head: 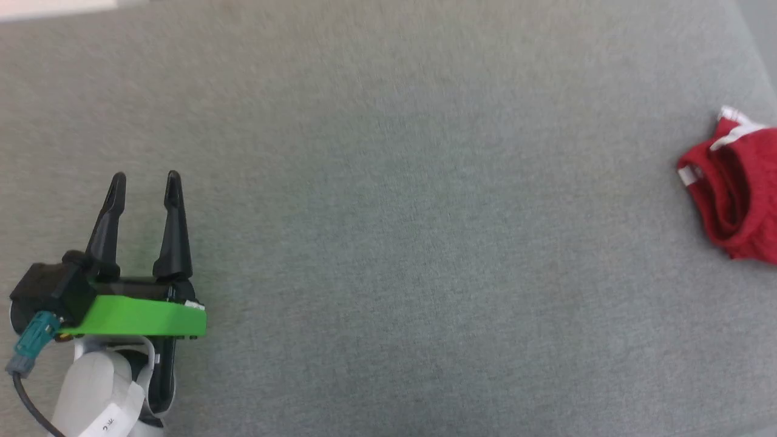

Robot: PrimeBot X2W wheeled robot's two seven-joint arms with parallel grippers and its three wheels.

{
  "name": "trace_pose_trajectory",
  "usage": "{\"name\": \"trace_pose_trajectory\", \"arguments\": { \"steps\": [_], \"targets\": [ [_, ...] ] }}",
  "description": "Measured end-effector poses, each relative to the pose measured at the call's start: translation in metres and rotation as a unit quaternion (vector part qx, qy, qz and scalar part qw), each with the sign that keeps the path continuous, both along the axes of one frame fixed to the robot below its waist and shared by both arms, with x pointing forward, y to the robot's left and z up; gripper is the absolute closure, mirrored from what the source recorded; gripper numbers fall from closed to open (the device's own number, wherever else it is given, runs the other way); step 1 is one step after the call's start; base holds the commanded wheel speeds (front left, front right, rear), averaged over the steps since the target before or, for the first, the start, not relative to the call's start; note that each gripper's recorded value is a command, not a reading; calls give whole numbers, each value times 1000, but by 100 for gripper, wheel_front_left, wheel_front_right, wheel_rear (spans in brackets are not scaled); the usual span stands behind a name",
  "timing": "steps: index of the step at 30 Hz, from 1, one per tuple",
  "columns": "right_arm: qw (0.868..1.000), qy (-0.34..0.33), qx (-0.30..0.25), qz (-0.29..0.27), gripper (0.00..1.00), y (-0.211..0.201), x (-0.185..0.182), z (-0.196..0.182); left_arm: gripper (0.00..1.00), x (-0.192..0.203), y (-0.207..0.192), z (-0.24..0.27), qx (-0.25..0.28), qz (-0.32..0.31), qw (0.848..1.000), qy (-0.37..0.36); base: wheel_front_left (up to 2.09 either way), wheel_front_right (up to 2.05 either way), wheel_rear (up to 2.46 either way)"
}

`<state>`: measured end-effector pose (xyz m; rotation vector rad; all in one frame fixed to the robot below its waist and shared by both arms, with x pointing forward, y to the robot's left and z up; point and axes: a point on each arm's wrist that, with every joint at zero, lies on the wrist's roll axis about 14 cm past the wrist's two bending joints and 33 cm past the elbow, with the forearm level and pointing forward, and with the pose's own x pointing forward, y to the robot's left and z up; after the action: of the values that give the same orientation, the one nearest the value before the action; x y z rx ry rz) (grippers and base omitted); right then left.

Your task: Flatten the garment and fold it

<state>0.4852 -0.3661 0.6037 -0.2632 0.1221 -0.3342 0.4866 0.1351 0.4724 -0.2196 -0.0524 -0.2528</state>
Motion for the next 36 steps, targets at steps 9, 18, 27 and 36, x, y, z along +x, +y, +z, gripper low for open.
{"name": "trace_pose_trajectory", "arguments": {
  "steps": [9, 18, 27, 36],
  "targets": [
    [956, -231, 89, 158, 0, 129, -10, 70, 0, -26, 24, 59, 6, 53, 997, -62, 0, 0, 0],
    [921, -268, 188, 212, 0, 175, -41, 28, 0, -60, 58, 78, 17, 111, 991, -73, 0, 0, 0],
    [928, -207, 213, 223, 0, 198, -60, -23, 0, -88, 83, 81, 19, 152, 986, -67, 0, 0, 0],
    [942, -169, 205, 208, 0, 191, -77, -53, 0, -96, 83, 70, 16, 154, 987, -49, 0, 0, 0]
  ]
}}
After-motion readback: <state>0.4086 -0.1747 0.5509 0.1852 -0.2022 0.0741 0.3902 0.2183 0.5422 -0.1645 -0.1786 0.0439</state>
